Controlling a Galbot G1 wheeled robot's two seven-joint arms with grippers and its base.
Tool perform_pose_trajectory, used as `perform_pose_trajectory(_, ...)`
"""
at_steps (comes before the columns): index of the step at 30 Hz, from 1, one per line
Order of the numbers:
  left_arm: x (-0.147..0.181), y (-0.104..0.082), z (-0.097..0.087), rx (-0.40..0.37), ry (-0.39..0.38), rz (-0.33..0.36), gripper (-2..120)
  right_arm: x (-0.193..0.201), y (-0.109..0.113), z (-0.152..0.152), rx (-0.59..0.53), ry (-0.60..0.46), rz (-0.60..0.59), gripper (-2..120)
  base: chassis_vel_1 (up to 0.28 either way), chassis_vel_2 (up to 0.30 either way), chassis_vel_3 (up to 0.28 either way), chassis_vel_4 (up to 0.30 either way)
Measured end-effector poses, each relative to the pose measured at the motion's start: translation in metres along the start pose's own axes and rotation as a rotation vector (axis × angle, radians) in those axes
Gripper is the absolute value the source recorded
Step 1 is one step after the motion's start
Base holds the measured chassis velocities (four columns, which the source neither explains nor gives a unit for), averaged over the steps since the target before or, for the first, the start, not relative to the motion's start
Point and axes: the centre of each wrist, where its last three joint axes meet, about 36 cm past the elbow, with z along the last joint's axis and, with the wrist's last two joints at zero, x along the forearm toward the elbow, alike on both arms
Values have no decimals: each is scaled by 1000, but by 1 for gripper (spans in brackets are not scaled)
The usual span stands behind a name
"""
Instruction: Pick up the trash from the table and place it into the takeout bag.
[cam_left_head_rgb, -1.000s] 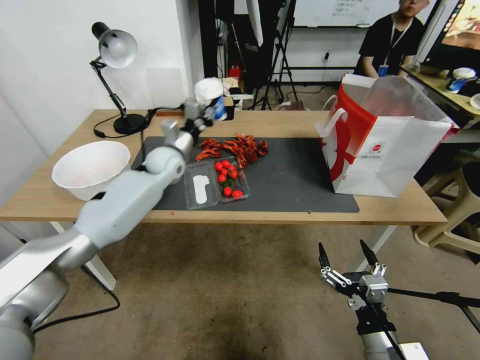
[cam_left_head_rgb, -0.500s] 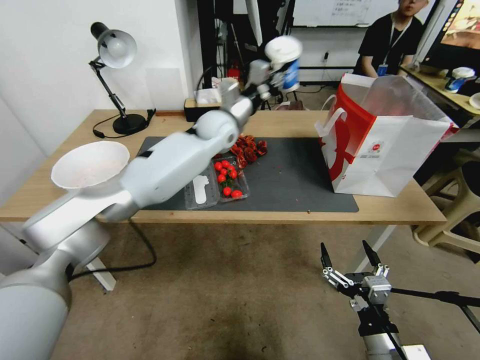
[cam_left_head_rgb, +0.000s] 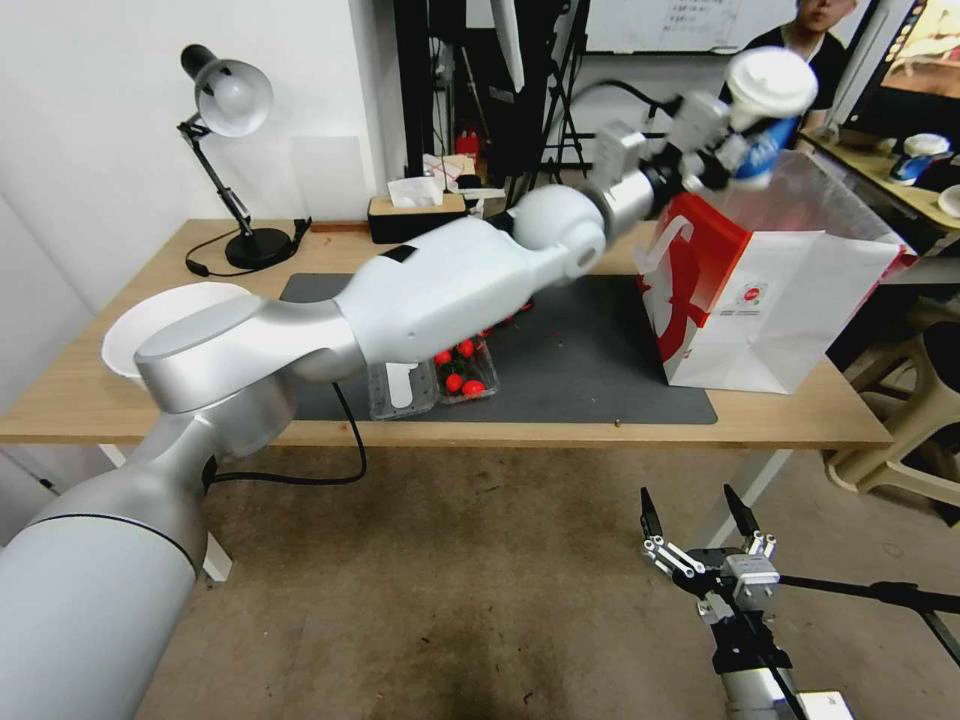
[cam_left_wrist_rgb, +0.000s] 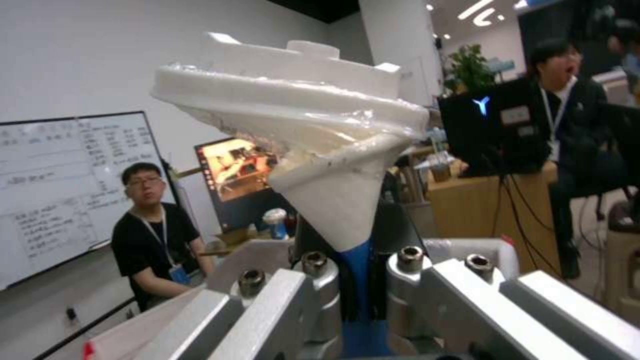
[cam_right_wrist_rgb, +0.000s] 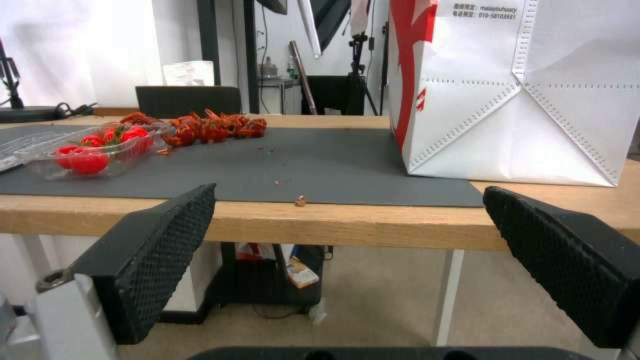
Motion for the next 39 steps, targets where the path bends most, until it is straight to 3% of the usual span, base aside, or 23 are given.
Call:
perform_pose_trajectory(8, -12, -12, 15, -114, 81, 35, 3, 2, -2, 1, -3, -5, 5, 100, 0, 0, 0, 0)
perform_pose_trajectory(15, -26, -23, 12, -142, 106, 13, 25, 4, -2, 2, -6, -8, 9, 100, 0, 0, 0, 0)
perform_pose_trajectory(17, -26, -23, 11, -150, 113, 1, 36, 5, -2, 2, -7, -9, 8, 100, 0, 0, 0, 0)
perform_pose_trajectory(28, -18, -11, 8, -179, 160, -23, 73, 5, -1, 2, -10, -12, 7, 100, 0, 0, 0, 0)
perform_pose_trajectory(30, -18, -7, 2, -192, 181, -28, 84, 4, -1, 2, -11, -13, 7, 100, 0, 0, 0, 0)
perform_pose_trajectory(32, -18, -7, 0, -191, 183, -29, 85, 4, -1, 3, -11, -12, 7, 100, 0, 0, 0, 0)
perform_pose_trajectory(34, -19, -6, -2, -187, 184, -33, 95, 4, -1, 3, -12, -12, 7, 100, 0, 0, 0, 0)
perform_pose_trajectory(39, -19, -7, -3, -180, 180, -43, 99, 4, -1, 3, -14, -12, 7, 100, 0, 0, 0, 0)
